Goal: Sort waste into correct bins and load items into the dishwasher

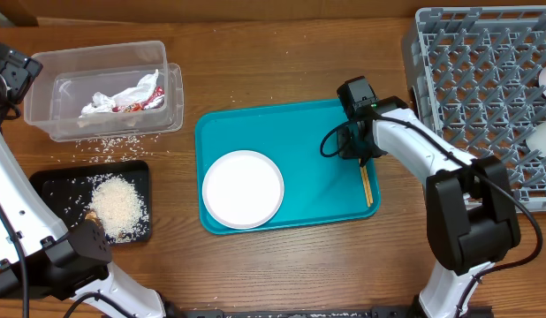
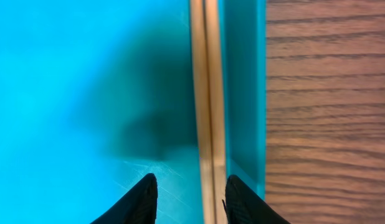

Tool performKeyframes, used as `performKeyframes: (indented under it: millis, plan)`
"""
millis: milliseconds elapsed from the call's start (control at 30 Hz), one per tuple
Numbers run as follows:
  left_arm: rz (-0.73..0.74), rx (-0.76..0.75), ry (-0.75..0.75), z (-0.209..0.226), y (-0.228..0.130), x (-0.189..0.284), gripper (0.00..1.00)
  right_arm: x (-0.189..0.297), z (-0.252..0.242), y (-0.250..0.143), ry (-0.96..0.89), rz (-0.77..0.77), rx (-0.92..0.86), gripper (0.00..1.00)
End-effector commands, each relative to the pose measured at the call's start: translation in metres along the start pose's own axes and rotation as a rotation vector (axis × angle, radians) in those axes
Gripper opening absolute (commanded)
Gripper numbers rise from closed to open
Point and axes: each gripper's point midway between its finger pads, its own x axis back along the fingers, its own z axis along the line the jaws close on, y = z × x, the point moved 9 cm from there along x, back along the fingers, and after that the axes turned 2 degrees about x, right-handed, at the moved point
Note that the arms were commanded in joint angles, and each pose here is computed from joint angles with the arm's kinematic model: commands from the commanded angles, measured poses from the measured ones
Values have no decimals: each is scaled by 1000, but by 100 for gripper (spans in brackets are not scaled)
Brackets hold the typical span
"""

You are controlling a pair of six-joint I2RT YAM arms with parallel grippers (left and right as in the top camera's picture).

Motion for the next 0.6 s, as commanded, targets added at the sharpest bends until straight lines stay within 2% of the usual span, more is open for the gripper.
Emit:
performKeyframes:
  millis: [0, 300, 567]
  plan:
    - [-6, 0, 3, -2, -1, 0, 100, -6, 2, -6, 24, 13, 6, 38]
    - [-6, 0, 3, -2, -1, 0, 100, -20, 3, -14, 18, 47, 16, 38]
    - [-6, 0, 3, -2, -1, 0, 100, -20, 10, -17, 98, 76, 11, 35]
